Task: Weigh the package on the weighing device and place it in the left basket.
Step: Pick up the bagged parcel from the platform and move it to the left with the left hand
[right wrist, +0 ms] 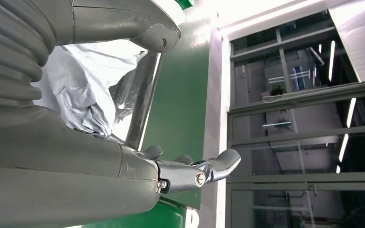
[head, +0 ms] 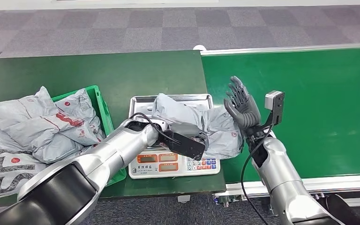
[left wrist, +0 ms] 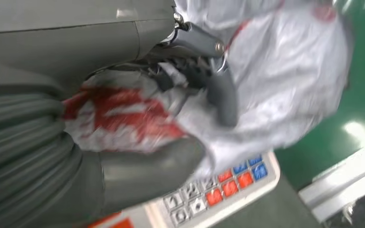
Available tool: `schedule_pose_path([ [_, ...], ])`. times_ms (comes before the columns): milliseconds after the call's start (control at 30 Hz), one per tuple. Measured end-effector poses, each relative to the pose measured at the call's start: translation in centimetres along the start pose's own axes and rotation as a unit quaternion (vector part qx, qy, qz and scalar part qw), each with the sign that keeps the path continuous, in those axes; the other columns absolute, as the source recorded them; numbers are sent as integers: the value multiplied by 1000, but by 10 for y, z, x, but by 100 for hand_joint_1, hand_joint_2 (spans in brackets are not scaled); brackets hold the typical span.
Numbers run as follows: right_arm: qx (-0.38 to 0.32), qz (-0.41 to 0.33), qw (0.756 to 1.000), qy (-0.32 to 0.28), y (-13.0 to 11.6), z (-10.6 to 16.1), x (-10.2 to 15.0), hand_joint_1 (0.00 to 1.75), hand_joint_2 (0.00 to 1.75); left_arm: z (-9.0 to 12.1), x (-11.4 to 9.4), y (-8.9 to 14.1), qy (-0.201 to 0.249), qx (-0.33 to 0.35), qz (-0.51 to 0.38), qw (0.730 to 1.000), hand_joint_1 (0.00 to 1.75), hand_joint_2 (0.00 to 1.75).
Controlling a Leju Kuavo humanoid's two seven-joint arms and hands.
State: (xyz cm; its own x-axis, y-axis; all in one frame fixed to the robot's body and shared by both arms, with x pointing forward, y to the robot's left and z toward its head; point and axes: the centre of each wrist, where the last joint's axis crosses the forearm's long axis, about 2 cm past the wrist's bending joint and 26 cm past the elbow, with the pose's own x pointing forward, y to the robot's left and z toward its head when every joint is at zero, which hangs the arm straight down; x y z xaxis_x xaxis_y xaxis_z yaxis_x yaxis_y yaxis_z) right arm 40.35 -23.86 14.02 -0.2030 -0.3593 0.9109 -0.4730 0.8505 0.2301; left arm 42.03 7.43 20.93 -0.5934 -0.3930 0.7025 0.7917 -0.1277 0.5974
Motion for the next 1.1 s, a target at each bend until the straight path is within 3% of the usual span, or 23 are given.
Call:
schedule_pose_path([
  [333, -15, -17, 1000, 2, -7, 36, -9, 0, 175, -1, 37, 29, -79, 125, -115, 982, 175, 175],
  [567, -23, -17, 1000, 2, -12, 51, -9, 0, 175, 10, 51, 36, -111, 159, -153, 969, 175, 175],
  [667, -25, -18, 1000, 3, -12, 58, -11, 0, 175, 16, 51, 35, -106, 179, -165, 964, 175, 175],
  [800, -29, -18, 999, 3, -13, 63, -11, 0, 175, 30, 40, 36, -65, 210, -193, 956, 175, 175],
  [933, -32, -18, 999, 4, -14, 64, -10, 0, 175, 47, 19, 33, -42, 222, -197, 954, 0, 175],
  [1100, -36, -17, 999, 3, -17, 66, -8, 0, 175, 56, -3, 24, -59, 195, -170, 964, 0, 175],
])
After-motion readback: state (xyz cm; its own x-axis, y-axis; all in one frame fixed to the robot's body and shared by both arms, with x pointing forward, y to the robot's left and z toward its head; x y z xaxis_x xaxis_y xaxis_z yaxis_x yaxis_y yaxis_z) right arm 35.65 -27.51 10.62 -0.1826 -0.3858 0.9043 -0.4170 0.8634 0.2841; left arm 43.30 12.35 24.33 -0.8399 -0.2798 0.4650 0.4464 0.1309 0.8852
